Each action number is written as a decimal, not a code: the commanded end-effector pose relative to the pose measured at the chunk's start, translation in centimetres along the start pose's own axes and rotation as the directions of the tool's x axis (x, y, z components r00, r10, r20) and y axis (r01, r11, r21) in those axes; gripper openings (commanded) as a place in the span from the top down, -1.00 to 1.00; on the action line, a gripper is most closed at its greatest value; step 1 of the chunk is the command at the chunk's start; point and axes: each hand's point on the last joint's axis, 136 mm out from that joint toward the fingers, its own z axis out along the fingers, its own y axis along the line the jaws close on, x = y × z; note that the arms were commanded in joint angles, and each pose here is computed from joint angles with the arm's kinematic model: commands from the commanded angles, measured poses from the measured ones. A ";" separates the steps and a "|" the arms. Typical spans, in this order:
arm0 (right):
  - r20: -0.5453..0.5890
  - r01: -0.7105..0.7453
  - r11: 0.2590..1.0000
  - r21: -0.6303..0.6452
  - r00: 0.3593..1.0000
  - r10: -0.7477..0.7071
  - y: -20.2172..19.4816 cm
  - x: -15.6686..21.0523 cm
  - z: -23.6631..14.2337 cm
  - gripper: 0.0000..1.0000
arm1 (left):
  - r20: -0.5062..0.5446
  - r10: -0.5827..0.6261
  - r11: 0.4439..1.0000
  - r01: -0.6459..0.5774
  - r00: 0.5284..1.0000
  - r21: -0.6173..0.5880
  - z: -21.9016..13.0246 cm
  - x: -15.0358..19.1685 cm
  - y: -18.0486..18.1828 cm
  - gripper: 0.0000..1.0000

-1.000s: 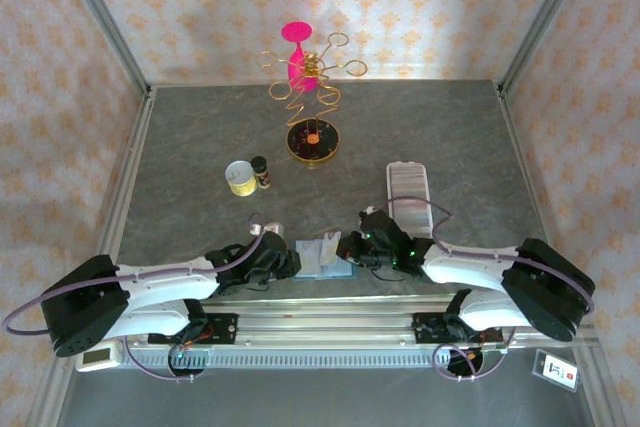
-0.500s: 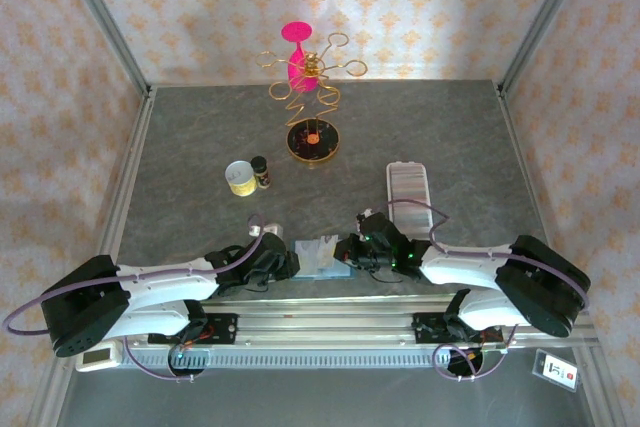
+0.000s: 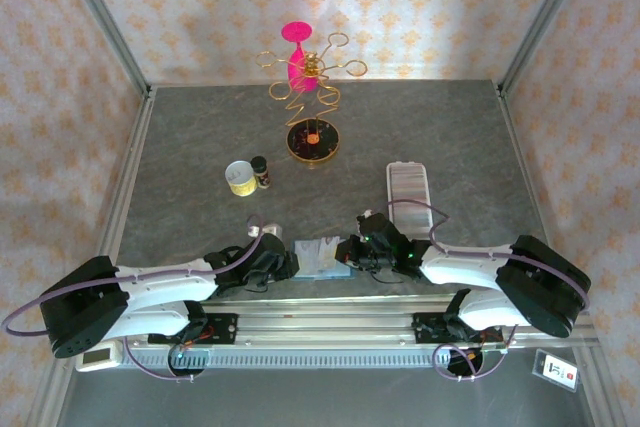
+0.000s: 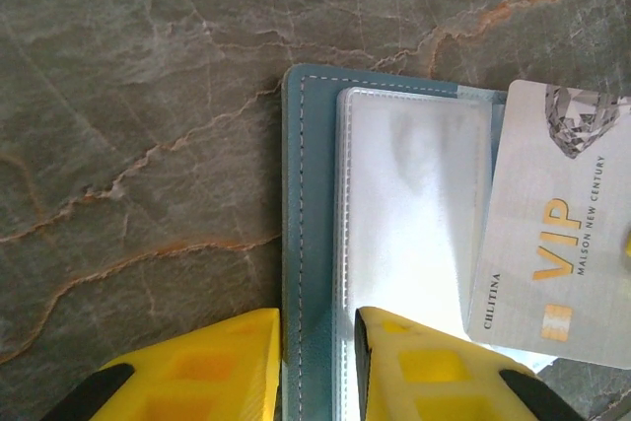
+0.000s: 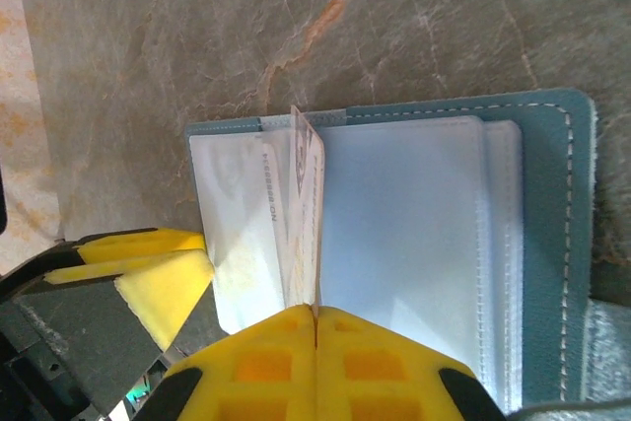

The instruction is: Put the credit cards into the card holder

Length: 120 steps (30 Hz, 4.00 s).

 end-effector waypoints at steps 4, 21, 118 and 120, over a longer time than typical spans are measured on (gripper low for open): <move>0.002 0.071 0.994 0.089 0.997 -0.071 -1.0 -0.1 -0.6 1.00 | -0.003 -0.012 1.000 0.012 1.000 -0.001 -0.1 0.2 0.4 0.44; -0.065 0.028 0.999 -0.042 0.997 -0.031 0.7 1.3 0.7 1.00 | -0.006 -0.015 1.000 0.015 1.000 0.002 0.1 0.2 0.4 0.46; -0.018 0.022 0.978 -0.209 0.999 -0.027 12.5 1.8 4.9 0.13 | 0.027 -0.091 0.995 0.090 0.995 0.042 -0.4 1.2 2.8 0.81; -0.001 0.027 0.968 -0.248 1.000 -0.028 13.8 1.4 4.6 0.13 | 0.026 -0.093 0.995 0.091 0.995 0.050 -0.4 1.2 2.7 0.80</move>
